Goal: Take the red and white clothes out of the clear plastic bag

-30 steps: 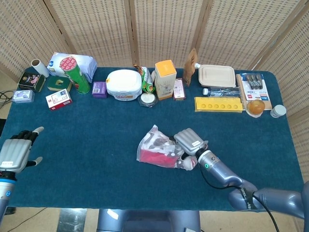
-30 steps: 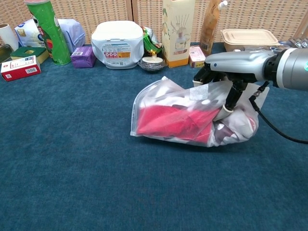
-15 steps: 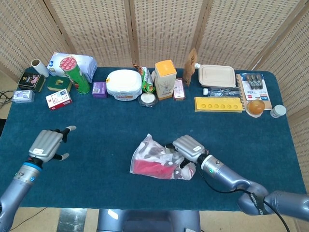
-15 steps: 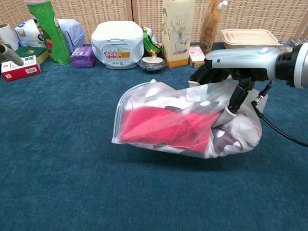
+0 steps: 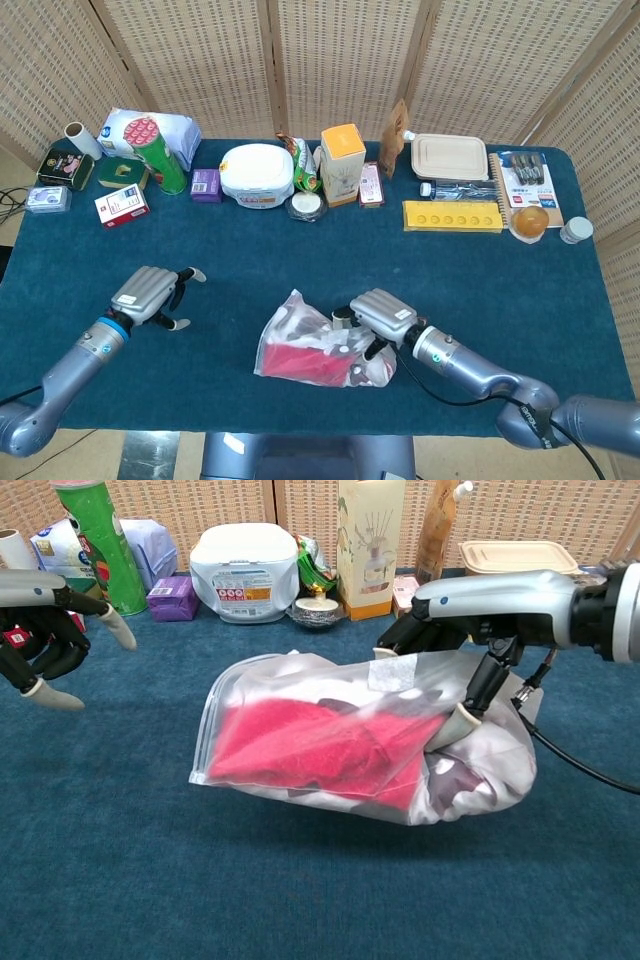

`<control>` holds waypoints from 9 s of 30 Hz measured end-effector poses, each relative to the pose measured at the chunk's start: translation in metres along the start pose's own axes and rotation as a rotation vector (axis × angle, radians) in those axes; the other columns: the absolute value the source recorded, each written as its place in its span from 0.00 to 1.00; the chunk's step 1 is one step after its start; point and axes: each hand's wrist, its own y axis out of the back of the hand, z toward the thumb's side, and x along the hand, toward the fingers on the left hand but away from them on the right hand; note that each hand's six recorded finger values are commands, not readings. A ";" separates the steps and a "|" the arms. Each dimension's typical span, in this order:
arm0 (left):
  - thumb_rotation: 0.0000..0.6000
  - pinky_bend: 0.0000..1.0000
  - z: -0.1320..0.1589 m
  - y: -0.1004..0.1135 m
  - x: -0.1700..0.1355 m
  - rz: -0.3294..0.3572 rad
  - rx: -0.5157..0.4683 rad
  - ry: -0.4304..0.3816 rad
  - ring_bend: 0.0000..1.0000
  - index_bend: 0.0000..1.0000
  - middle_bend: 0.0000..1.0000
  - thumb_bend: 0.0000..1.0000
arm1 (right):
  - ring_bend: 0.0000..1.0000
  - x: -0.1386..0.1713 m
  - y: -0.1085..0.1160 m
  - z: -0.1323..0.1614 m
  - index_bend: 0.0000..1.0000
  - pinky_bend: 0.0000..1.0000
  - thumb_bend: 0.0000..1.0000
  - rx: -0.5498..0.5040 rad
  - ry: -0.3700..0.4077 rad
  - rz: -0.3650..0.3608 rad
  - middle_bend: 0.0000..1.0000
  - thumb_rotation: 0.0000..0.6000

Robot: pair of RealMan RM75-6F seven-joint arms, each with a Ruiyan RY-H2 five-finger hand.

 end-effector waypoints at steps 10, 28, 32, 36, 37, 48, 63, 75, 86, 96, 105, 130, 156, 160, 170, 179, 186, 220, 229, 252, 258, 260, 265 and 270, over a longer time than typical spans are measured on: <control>0.95 0.92 0.031 0.010 0.017 -0.061 0.035 -0.063 0.91 0.30 0.95 0.19 | 0.82 -0.007 0.000 -0.001 0.60 0.66 0.28 -0.049 -0.004 0.006 0.66 1.00; 0.69 0.92 0.065 0.001 0.040 -0.176 -0.028 -0.083 0.92 0.30 0.95 0.24 | 0.82 -0.004 0.000 0.005 0.60 0.66 0.28 -0.107 0.025 0.016 0.66 1.00; 0.71 0.92 0.072 0.001 0.041 -0.186 -0.065 -0.096 0.92 0.30 0.95 0.25 | 0.82 -0.004 -0.001 0.005 0.60 0.67 0.28 -0.111 0.025 0.019 0.66 1.00; 0.71 0.92 0.079 0.001 0.041 -0.189 -0.095 -0.112 0.92 0.30 0.95 0.25 | 0.83 -0.005 -0.002 0.006 0.60 0.67 0.28 -0.118 0.028 0.021 0.66 1.00; 0.70 0.92 0.081 0.000 0.041 -0.189 -0.102 -0.117 0.92 0.30 0.95 0.25 | 0.83 -0.006 -0.002 0.006 0.60 0.67 0.28 -0.121 0.029 0.021 0.66 1.00; 0.70 0.92 0.099 -0.009 0.043 -0.219 -0.161 -0.172 0.92 0.30 0.95 0.25 | 0.83 -0.011 -0.003 0.012 0.60 0.67 0.28 -0.153 0.044 0.028 0.66 1.00; 0.90 0.92 0.107 -0.020 0.059 -0.165 -0.206 -0.201 0.92 0.61 0.96 0.42 | 0.84 -0.013 -0.004 0.020 0.60 0.68 0.28 -0.209 0.069 0.042 0.66 1.00; 1.00 0.92 0.098 -0.017 0.059 -0.126 -0.274 -0.178 0.93 0.68 0.98 0.44 | 0.84 -0.011 0.004 0.010 0.61 0.68 0.28 -0.258 0.051 0.022 0.66 1.00; 1.00 0.92 0.087 -0.007 0.052 -0.100 -0.291 -0.167 0.93 0.68 0.98 0.43 | 0.84 -0.006 0.012 -0.003 0.60 0.68 0.28 -0.267 0.030 -0.004 0.66 1.00; 1.00 0.92 0.066 -0.001 0.039 -0.089 -0.294 -0.135 0.93 0.68 0.98 0.43 | 0.84 -0.003 0.015 -0.022 0.60 0.68 0.28 -0.247 -0.019 -0.020 0.66 1.00; 1.00 0.92 0.045 0.000 0.030 -0.083 -0.297 -0.094 0.93 0.68 0.98 0.43 | 0.84 -0.003 0.009 -0.029 0.61 0.68 0.28 -0.237 -0.036 -0.011 0.66 1.00; 1.00 0.92 0.072 -0.018 0.045 -0.084 -0.238 -0.169 0.93 0.41 0.98 0.17 | 0.85 0.002 0.014 -0.007 0.60 0.69 0.28 -0.320 0.030 0.009 0.66 1.00; 1.00 0.93 0.085 -0.022 0.058 -0.114 -0.353 -0.152 0.95 0.63 0.98 0.51 | 0.85 -0.011 0.006 0.006 0.61 0.69 0.28 -0.402 0.048 0.029 0.66 1.00; 1.00 0.93 0.083 -0.022 0.059 -0.114 -0.366 -0.142 0.96 0.66 0.98 0.52 | 0.85 -0.013 0.002 0.009 0.61 0.69 0.28 -0.401 0.055 0.045 0.66 1.00; 1.00 0.94 0.072 -0.022 0.057 -0.103 -0.373 -0.114 0.96 0.67 0.99 0.51 | 0.80 -0.022 -0.008 0.005 0.57 0.66 0.29 -0.346 0.039 0.066 0.61 1.00; 1.00 0.94 0.064 -0.024 0.058 -0.103 -0.373 -0.094 0.96 0.67 0.99 0.50 | 0.74 -0.028 -0.012 0.003 0.53 0.58 0.30 -0.268 0.027 0.086 0.57 1.00; 1.00 0.94 0.067 -0.038 0.061 -0.118 -0.375 -0.087 0.96 0.67 0.99 0.49 | 0.29 -0.030 -0.010 -0.001 0.19 0.19 0.22 -0.171 0.005 0.121 0.24 1.00; 1.00 0.94 0.085 -0.047 0.060 -0.197 -0.415 -0.069 0.96 0.67 0.99 0.46 | 0.28 0.037 0.009 -0.034 0.17 0.27 0.19 0.102 -0.130 0.055 0.23 1.00; 1.00 0.94 0.083 -0.045 0.058 -0.192 -0.429 -0.051 0.96 0.68 0.99 0.46 | 0.40 0.032 -0.013 -0.035 0.30 0.37 0.21 0.184 -0.130 0.024 0.30 1.00; 1.00 0.94 0.080 -0.047 0.058 -0.194 -0.437 -0.029 0.96 0.67 0.99 0.46 | 0.59 0.014 -0.026 -0.022 0.63 0.51 0.42 0.167 -0.071 -0.075 0.51 1.00; 1.00 0.94 0.079 -0.044 0.058 -0.183 -0.441 -0.028 0.96 0.67 0.99 0.46 | 0.64 0.013 -0.021 -0.020 0.69 0.54 0.44 0.154 -0.063 -0.098 0.56 1.00; 1.00 0.94 0.078 -0.042 0.058 -0.172 -0.444 -0.026 0.96 0.67 0.99 0.46 | 0.66 0.013 -0.016 -0.020 0.70 0.54 0.44 0.156 -0.063 -0.112 0.58 1.00; 1.00 0.94 0.072 -0.040 0.059 -0.156 -0.447 -0.016 0.96 0.67 0.99 0.47 | 0.68 0.015 -0.008 -0.024 0.72 0.54 0.45 0.155 -0.069 -0.126 0.60 1.00; 1.00 0.94 0.068 -0.037 0.059 -0.141 -0.449 -0.010 0.96 0.67 0.99 0.47 | 0.70 0.018 -0.004 -0.032 0.73 0.54 0.45 0.155 -0.082 -0.137 0.61 1.00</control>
